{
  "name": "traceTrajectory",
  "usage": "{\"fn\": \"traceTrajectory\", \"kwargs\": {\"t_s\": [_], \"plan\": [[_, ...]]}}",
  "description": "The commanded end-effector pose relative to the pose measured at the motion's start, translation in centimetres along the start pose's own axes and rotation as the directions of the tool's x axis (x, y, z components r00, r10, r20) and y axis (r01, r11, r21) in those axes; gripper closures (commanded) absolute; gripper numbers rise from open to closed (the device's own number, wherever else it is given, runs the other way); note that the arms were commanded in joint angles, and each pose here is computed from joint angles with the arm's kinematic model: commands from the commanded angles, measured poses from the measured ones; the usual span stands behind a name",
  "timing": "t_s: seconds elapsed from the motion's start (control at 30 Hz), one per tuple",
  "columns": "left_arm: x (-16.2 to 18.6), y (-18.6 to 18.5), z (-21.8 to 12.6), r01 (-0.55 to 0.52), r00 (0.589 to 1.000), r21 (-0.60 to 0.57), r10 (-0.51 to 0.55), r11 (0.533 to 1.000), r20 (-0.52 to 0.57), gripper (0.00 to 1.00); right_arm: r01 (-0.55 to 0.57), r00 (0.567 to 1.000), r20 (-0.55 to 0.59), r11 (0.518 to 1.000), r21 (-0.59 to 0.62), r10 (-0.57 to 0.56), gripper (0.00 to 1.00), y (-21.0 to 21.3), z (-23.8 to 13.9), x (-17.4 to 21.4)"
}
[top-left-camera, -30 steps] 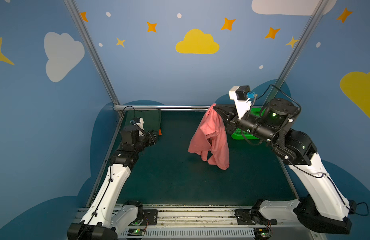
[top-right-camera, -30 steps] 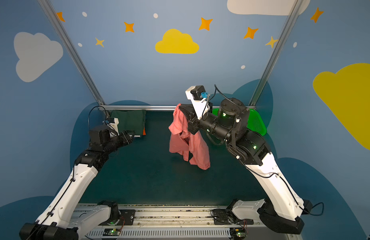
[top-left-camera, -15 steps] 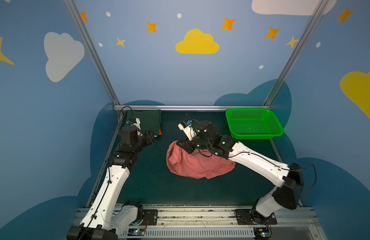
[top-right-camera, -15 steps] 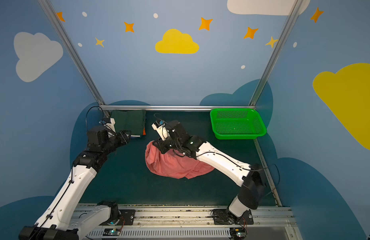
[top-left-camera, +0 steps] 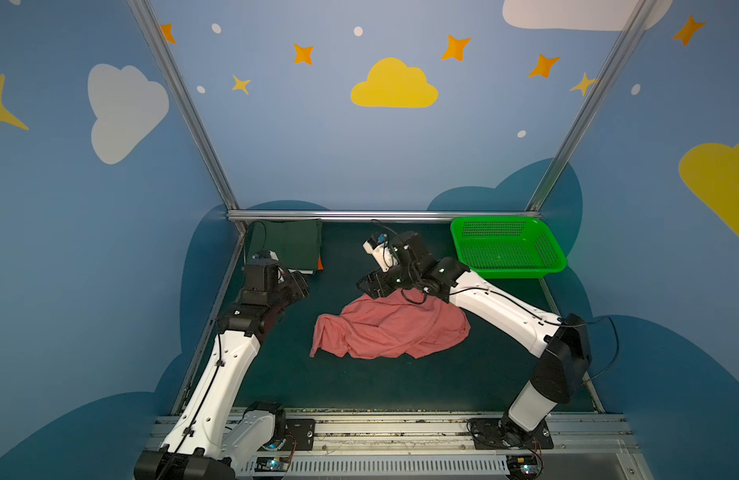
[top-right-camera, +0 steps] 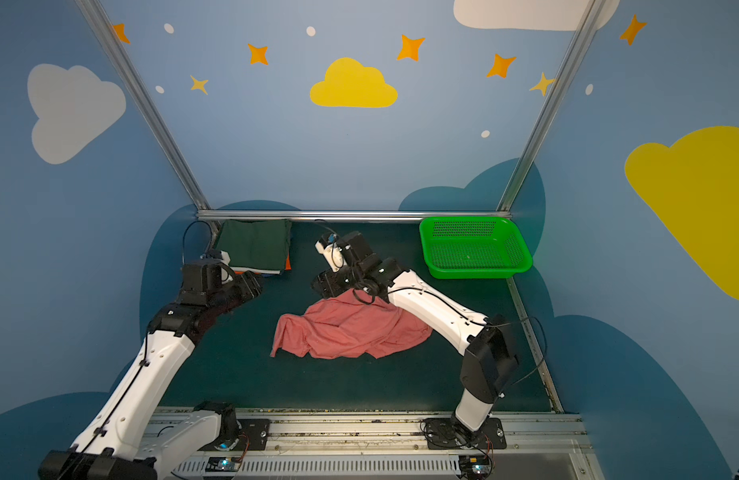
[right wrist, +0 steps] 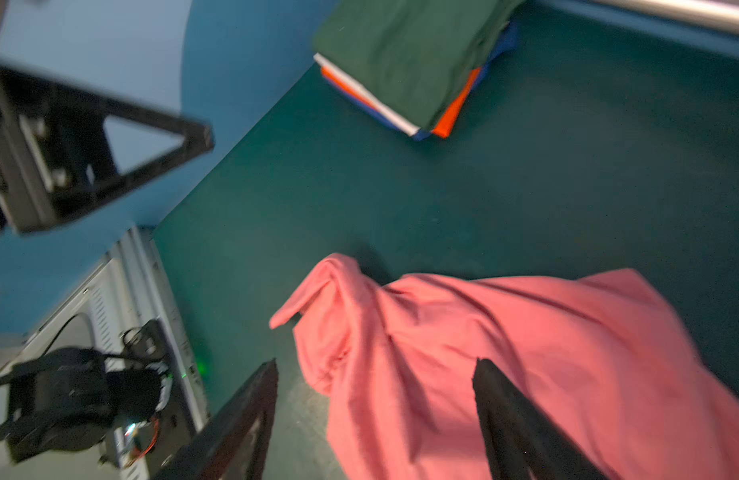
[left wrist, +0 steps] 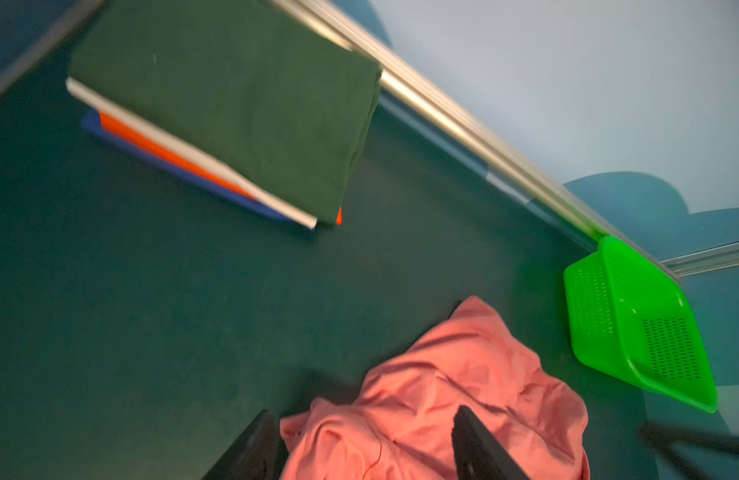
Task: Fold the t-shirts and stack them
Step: 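Grasp the pink t-shirt edges with the left and right grippers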
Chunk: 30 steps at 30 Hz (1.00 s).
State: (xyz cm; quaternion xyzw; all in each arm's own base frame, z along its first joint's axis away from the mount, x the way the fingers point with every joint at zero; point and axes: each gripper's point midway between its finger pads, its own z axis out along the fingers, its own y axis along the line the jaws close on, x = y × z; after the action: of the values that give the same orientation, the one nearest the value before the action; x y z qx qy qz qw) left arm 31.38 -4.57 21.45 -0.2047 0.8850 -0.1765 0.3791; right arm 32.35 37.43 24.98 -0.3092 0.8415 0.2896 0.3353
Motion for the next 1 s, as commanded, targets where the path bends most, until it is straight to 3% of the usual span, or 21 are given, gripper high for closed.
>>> {"fn": "traceTrajectory", "kwargs": {"t_s": [0.0, 0.2, 0.37, 0.63, 0.8, 0.9, 0.97], "plan": [[5.9, 2.5, 1.0, 0.099, 0.973, -0.107, -0.119, 0.989, -0.198, 0.34, -0.031, 0.998, -0.048, 0.989, 0.143, 0.038, 0.23, -5.9, -1.1, 0.4], [10.1, 5.4, 2.0, 0.106, 0.939, -0.249, -0.18, 0.963, -0.295, 0.35, -0.065, 0.962, -0.232, 0.942, 0.328, 0.147, 0.23, -14.1, 1.6, 4.0], [12.7, 6.0, 3.2, 0.152, 0.906, -0.257, -0.239, 0.954, -0.349, 0.31, -0.084, 0.913, -0.338, 0.915, 0.395, 0.23, 0.23, -19.0, 4.4, 6.8], [15.6, 5.9, 5.5, 0.178, 0.865, -0.23, -0.264, 0.957, -0.427, 0.32, -0.211, 0.855, -0.402, 0.928, 0.307, 0.327, 0.24, -21.2, 8.4, 9.2], [16.7, 6.3, 6.3, 0.13, 0.84, -0.255, -0.242, 0.958, -0.485, 0.33, -0.281, 0.827, -0.436, 0.933, 0.225, 0.354, 0.25, -20.2, 10.1, 9.9], [17.3, 7.1, 6.4, 0.103, 0.834, -0.292, -0.243, 0.951, -0.495, 0.39, -0.303, 0.819, -0.445, 0.931, 0.205, 0.364, 0.29, -19.8, 10.5, 10.3], [17.3, 7.4, 6.5, 0.1, 0.835, -0.304, -0.246, 0.947, -0.492, 0.44, -0.31, 0.814, -0.449, 0.929, 0.202, 0.369, 0.37, -19.8, 10.6, 10.5]]}}
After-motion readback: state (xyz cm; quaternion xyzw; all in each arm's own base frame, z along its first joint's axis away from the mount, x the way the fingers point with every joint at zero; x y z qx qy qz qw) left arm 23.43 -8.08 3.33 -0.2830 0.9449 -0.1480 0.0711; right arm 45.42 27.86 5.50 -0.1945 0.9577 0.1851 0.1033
